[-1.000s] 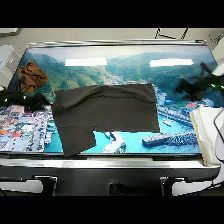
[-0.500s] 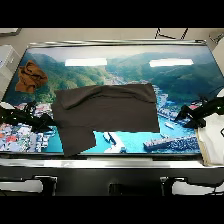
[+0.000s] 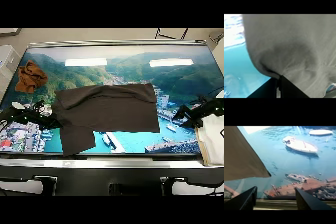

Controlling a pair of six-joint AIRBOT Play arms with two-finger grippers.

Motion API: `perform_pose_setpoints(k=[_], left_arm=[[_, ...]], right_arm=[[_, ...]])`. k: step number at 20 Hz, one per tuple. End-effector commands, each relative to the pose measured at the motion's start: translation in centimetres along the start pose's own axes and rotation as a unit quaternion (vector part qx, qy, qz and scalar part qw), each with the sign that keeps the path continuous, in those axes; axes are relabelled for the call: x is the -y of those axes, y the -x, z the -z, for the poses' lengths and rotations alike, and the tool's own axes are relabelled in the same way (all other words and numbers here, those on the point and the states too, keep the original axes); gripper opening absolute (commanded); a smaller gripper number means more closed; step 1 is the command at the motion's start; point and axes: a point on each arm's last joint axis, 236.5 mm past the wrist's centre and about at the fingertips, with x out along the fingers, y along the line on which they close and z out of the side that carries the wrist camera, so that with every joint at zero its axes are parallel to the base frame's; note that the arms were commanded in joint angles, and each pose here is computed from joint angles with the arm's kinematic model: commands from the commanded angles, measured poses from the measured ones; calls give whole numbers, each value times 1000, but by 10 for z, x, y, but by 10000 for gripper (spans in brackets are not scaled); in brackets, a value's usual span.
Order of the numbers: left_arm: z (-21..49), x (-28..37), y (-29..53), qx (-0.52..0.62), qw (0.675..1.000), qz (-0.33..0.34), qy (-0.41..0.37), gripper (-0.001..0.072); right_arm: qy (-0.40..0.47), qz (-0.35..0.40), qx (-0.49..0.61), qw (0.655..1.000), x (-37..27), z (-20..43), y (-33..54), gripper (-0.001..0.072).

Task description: Fold the clothes and pants, and hang the long-sleeved shirts on hangers.

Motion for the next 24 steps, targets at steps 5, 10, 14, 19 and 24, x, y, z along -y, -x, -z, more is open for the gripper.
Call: perform_pose_setpoints(k=[5, 10, 14, 19, 24], left_arm=[[-2, 11, 11, 18, 1000, -1, -24, 22], [4, 14, 13, 10, 1000, 2, -26, 22], [3, 15, 15, 13, 1000, 2, -28, 22], [-3, 41, 41, 24, 998, 21, -55, 21], [-51, 205, 258, 343, 907, 82, -229, 21]], right_arm=[[20, 1, -27, 999, -12, 15, -64, 563], [56, -3, -62, 997, -39, 26, -95, 552], [81, 6, -69, 994, -59, 34, -110, 335], [123, 3, -36, 992, -80, 26, -77, 30], [227, -43, 300, 925, -174, -40, 149, 31]])
